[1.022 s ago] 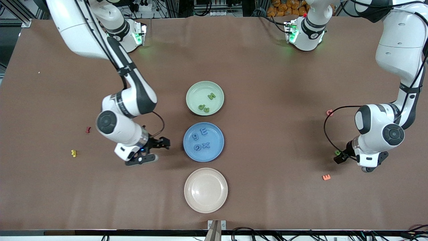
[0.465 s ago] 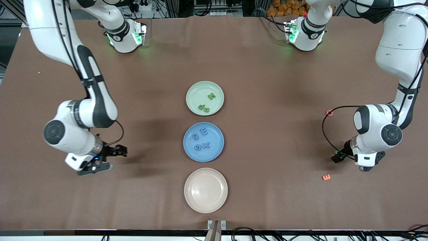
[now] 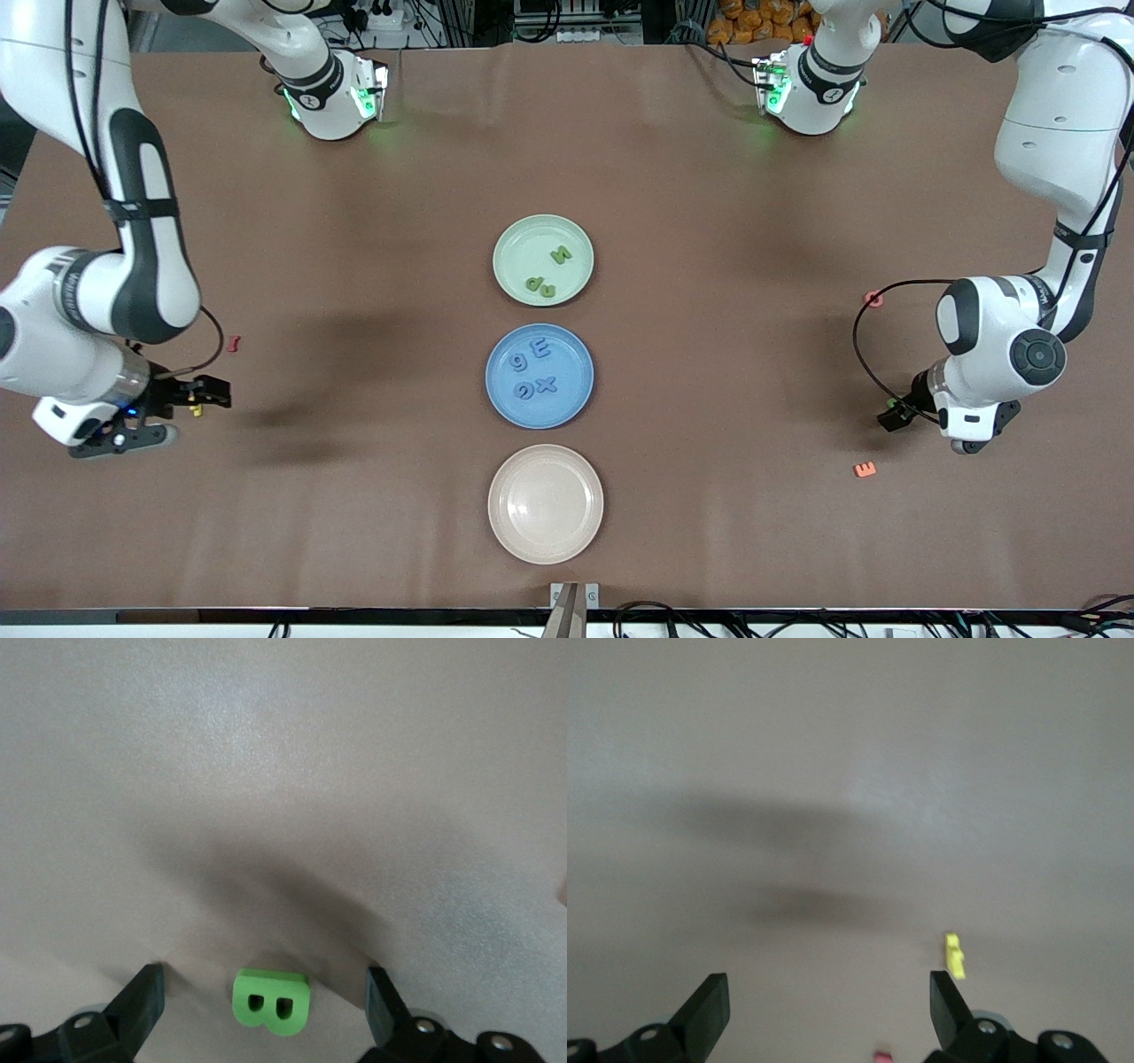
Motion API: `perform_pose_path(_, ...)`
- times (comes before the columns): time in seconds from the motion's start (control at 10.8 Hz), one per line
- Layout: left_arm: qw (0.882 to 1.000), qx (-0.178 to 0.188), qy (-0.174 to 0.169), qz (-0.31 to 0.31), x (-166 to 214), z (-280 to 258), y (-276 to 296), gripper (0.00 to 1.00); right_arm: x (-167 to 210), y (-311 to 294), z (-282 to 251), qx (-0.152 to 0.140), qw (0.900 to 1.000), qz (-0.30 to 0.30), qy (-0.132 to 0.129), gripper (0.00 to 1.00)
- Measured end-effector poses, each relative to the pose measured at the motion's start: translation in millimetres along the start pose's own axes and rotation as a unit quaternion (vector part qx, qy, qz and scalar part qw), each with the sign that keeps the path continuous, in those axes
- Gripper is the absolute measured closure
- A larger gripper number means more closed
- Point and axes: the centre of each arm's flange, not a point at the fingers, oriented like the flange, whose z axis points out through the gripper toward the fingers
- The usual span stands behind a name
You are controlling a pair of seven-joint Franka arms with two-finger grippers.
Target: Sort letters by color into matching plates
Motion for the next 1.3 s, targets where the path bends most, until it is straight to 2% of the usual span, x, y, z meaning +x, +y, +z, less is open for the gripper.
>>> perform_pose_path(0.37, 1.0, 0.0, 0.0, 0.0, 0, 0, 0, 0.0, -34, 23, -83, 0.027, 0.999, 0.023, -0.027, 0.0)
perform_pose_path(0.84, 1.0, 0.001, -0.002, 0.001, -2, 1, 0, 0.0, -97, 39, -202, 0.058, 0.997, 0.04, -0.034, 0.0)
perform_pose_path(0.93, 1.0, -0.001, -0.002, 0.0, -2, 0, 1, 0.05, -109, 39, -224, 0.064, 0.996, 0.049, -0.036, 0.0)
perform_pose_path(1.12, 1.0, -0.002, 0.0, 0.0, -2, -3, 1, 0.33, -121, 27, -274, 0.07, 0.994, 0.08, -0.038, 0.0)
perform_pose_path(1.3, 1.0, -0.002, 0.001, 0.001, -1, -6, 1, 0.59, -117, 1, -300, 0.068, 0.991, 0.109, -0.036, 0.0)
